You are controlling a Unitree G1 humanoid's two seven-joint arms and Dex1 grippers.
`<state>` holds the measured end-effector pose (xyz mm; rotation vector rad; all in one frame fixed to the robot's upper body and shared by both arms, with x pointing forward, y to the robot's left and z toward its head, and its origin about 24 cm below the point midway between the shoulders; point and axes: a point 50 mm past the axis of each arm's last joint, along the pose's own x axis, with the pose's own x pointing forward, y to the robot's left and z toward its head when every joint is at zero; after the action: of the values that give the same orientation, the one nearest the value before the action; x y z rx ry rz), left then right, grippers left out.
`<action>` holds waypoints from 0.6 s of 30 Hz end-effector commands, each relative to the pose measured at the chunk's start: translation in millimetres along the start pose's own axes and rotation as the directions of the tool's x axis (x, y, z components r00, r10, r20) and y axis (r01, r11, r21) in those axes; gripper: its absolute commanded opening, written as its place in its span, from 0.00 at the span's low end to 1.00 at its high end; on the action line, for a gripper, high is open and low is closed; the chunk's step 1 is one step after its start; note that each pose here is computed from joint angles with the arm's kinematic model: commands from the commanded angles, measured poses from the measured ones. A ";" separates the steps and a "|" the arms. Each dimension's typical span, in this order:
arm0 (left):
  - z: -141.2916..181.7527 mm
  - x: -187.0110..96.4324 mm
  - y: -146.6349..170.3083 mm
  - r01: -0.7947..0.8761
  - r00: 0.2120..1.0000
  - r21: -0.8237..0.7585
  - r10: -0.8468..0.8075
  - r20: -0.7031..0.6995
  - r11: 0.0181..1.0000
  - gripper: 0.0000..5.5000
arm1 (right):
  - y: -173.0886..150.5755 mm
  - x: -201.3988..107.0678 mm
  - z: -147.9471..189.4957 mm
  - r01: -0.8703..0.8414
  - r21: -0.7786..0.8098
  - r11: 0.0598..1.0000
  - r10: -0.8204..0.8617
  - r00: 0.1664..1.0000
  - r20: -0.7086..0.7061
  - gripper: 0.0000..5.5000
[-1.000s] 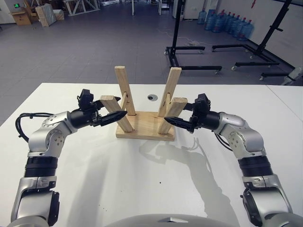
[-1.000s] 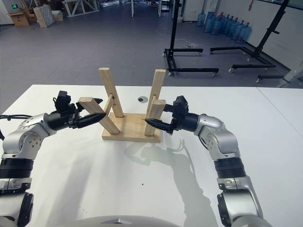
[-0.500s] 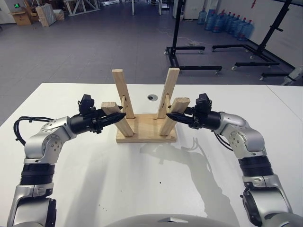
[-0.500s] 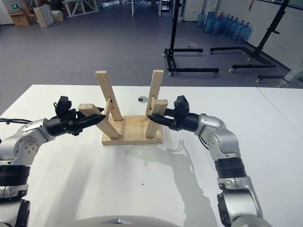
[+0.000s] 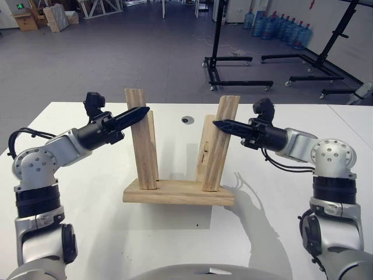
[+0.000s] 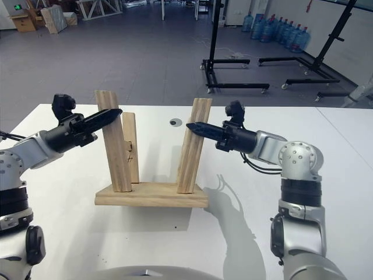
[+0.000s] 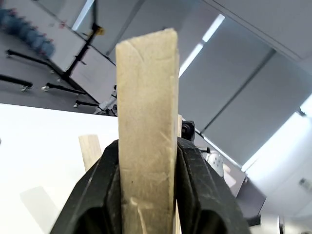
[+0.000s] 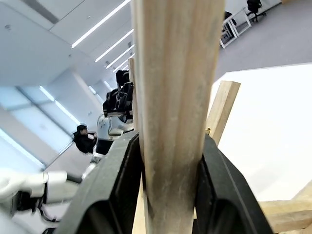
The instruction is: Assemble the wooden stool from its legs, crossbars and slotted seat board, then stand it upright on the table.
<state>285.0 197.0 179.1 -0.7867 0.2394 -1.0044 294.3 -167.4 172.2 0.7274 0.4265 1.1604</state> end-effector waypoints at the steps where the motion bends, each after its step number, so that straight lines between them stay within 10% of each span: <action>1: -25.9 12.8 18.9 -0.141 0.989 -0.123 0.134 -0.064 0.982 0.21 | -24.8 5.7 -14.7 0.184 0.108 0.977 -0.174 0.980 -0.095 0.24; 11: -75.0 6.5 51.8 -0.308 0.951 -0.287 0.285 -0.122 0.907 0.30 | -63.2 -10.2 -53.9 0.319 0.296 0.901 -0.287 0.947 -0.147 0.24; 18: -49.5 8.5 46.8 -0.246 0.967 -0.272 0.254 -0.004 0.930 0.51 | -51.9 -11.7 -23.5 0.204 0.293 0.934 -0.212 0.977 -0.006 0.55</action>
<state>289.8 175.6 111.3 -0.9979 0.4531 -0.7711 306.8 -178.5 116.6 0.9220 0.6375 0.9328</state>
